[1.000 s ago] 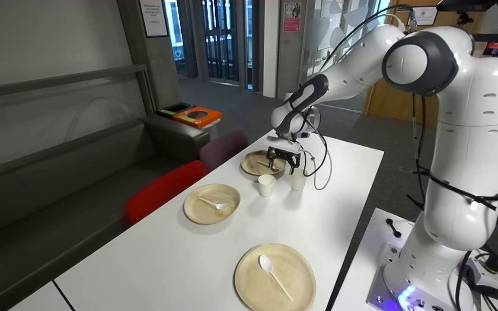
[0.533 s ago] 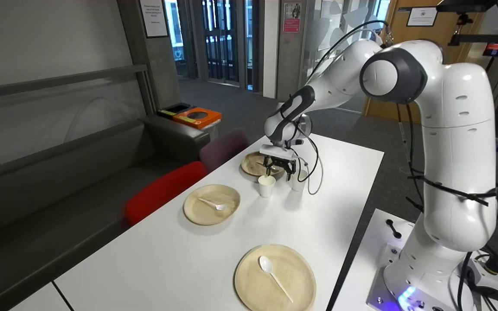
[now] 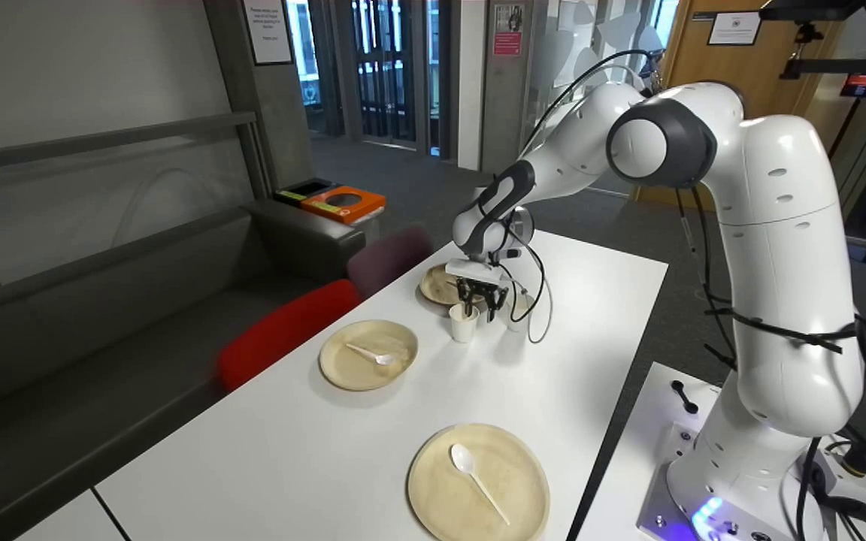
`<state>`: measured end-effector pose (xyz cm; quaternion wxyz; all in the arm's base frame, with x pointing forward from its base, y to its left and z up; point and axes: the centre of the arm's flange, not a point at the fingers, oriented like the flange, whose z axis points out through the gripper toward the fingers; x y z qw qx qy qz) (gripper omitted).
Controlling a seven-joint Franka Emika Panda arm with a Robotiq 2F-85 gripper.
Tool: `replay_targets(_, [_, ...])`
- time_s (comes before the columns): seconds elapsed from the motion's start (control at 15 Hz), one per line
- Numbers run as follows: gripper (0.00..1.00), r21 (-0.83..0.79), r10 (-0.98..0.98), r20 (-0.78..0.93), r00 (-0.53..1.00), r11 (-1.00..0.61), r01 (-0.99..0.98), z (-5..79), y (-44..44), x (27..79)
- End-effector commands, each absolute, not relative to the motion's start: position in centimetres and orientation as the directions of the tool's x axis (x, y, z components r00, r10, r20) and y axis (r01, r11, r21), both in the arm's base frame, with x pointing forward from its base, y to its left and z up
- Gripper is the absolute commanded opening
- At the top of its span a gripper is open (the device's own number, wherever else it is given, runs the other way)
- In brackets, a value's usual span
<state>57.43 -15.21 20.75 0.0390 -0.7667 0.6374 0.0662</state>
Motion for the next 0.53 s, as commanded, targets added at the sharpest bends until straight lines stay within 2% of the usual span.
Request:
replay_targets(0.0, [0.29, 0.045, -0.974, -0.16, 0.161, -0.17, -0.984, 21.5, -15.7, 58.3])
replay_targets(0.27, [0.01, 0.022, -0.972, -0.161, 0.172, -0.178, -0.984, 22.8, -15.9, 57.7])
replay_targets(0.47, [0.0, -0.018, -0.965, -0.17, 0.198, -0.198, -0.98, 25.0, -16.3, 56.4])
